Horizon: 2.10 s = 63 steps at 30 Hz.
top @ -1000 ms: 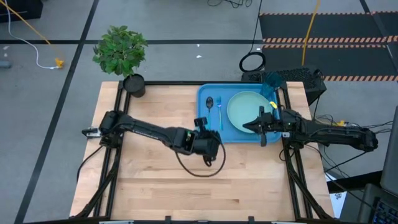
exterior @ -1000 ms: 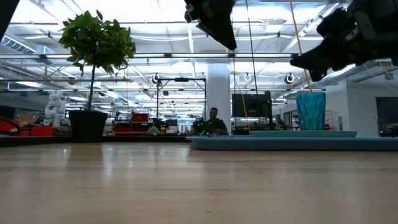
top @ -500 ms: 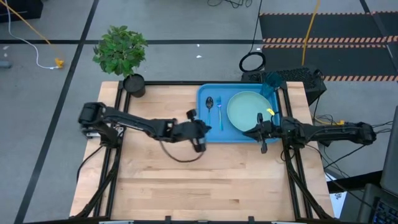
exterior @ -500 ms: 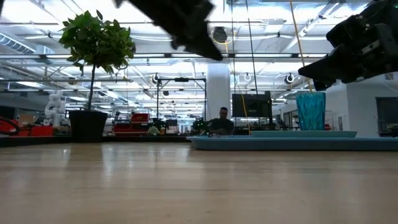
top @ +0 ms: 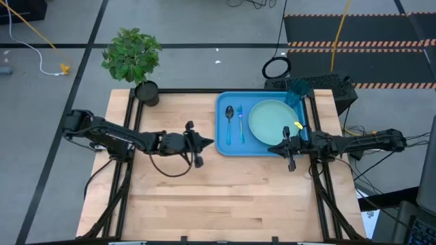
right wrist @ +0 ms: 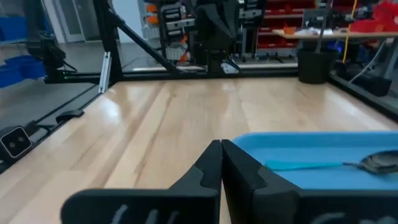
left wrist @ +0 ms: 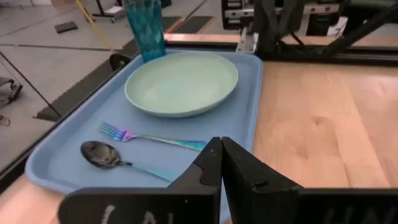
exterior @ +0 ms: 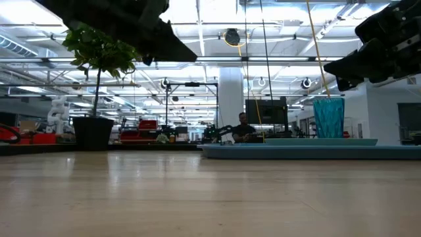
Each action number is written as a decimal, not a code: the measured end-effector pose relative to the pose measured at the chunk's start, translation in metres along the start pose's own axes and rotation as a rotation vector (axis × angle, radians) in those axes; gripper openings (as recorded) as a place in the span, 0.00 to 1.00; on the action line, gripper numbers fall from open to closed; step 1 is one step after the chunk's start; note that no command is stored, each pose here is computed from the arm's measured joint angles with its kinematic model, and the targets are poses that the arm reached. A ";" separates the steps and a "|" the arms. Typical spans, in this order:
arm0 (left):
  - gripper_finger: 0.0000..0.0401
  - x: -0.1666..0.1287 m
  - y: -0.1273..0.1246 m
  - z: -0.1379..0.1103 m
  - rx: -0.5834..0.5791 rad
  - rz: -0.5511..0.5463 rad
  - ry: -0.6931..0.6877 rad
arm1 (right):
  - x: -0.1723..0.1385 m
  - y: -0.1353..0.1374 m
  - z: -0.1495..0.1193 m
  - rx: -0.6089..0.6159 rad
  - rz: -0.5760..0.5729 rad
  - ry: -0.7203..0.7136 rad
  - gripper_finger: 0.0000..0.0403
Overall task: Pick and place plate/cup/fork/spoon on tray
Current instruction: Return to Home Position
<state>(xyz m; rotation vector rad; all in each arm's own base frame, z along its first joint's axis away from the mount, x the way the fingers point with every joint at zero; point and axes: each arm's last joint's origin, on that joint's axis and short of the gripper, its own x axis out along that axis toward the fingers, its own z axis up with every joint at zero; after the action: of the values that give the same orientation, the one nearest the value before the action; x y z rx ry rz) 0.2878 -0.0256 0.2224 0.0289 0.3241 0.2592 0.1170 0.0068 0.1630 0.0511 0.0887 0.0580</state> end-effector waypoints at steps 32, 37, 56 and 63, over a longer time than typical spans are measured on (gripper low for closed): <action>0.08 -0.018 -0.026 0.005 -0.140 -0.131 -0.037 | -0.023 0.003 0.014 -0.166 -0.026 -0.208 0.00; 0.08 -0.018 -0.026 0.005 -0.143 -0.119 -0.045 | -0.022 0.001 0.015 -0.178 0.008 -0.217 0.00; 0.08 -0.018 -0.027 0.008 -0.141 -0.124 -0.072 | -0.021 -0.007 0.008 -0.137 -0.062 -0.143 0.00; 0.08 -0.019 -0.029 0.007 -0.093 -0.131 -0.070 | -0.021 -0.007 0.004 -0.139 -0.064 -0.100 0.00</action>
<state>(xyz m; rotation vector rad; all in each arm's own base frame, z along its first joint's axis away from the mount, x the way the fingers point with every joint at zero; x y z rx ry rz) 0.2795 -0.0585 0.2334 -0.0740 0.2425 0.1432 0.0973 -0.0018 0.1686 -0.0873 -0.0134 -0.0026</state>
